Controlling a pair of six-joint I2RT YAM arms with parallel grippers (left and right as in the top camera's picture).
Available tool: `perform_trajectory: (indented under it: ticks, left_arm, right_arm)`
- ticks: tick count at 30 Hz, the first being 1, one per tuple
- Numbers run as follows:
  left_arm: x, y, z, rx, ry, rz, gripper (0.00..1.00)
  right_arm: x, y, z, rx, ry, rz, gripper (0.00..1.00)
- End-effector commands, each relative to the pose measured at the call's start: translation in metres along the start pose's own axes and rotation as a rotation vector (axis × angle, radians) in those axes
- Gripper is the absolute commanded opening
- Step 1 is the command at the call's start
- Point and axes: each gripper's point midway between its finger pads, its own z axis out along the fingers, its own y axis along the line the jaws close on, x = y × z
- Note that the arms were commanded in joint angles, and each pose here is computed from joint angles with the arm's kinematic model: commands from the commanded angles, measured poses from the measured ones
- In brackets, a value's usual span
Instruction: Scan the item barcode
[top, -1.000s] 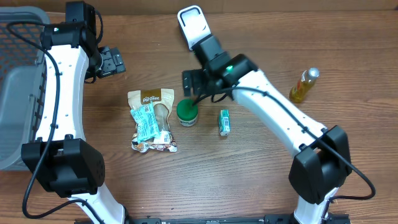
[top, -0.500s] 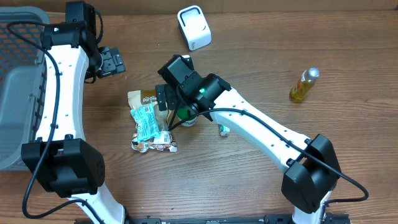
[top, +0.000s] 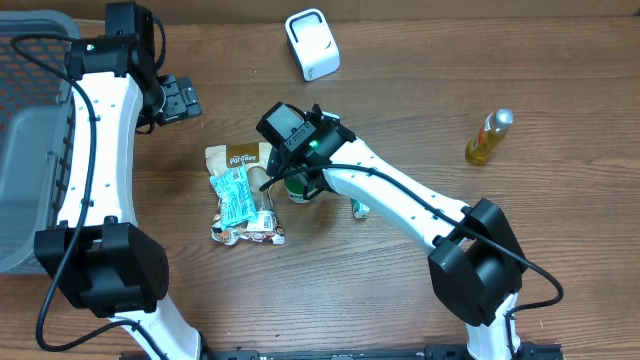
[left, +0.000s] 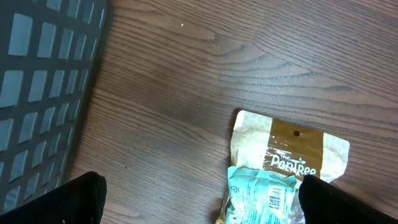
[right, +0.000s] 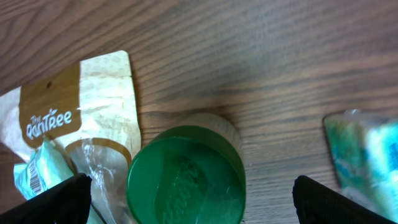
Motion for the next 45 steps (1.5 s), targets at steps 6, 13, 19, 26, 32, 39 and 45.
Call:
perform_trajectory:
  ticks: [6, 13, 19, 26, 32, 39, 45]
  left_arm:
    - [-0.004, -0.004, -0.007, 0.011, -0.023, 0.015, 1.0]
    - [-0.004, -0.004, -0.007, 0.011, -0.023, 0.015, 1.0]
    - [-0.004, -0.004, -0.007, 0.011, -0.023, 0.015, 1.0]
    - [-0.004, -0.004, -0.007, 0.011, -0.023, 0.015, 1.0]
    - [-0.004, -0.004, -0.007, 0.01, -0.023, 0.015, 1.0]
    - [-0.004, -0.004, -0.007, 0.01, -0.023, 0.015, 1.0]
    - [-0.004, -0.004, -0.007, 0.01, -0.023, 0.015, 1.0]
  right_arm:
    - [0.022, 0.009, 0.013, -0.018, 0.111, 0.221, 1.0]
    - [0.014, 0.016, 0.014, -0.044, 0.075, 0.276, 1.0]
    - [0.007, 0.012, 0.014, -0.027, 0.034, 0.343, 1.0]
    - [0.001, 0.014, 0.015, -0.035, -0.002, 0.383, 1.0]
    - [0.005, 0.011, 0.018, -0.021, 0.004, 0.382, 1.0]
    - [0.014, 0.0, 0.031, 0.006, 0.012, 0.399, 0.94]
    - [0.016, -0.008, 0.031, 0.038, 0.021, 0.385, 0.8]
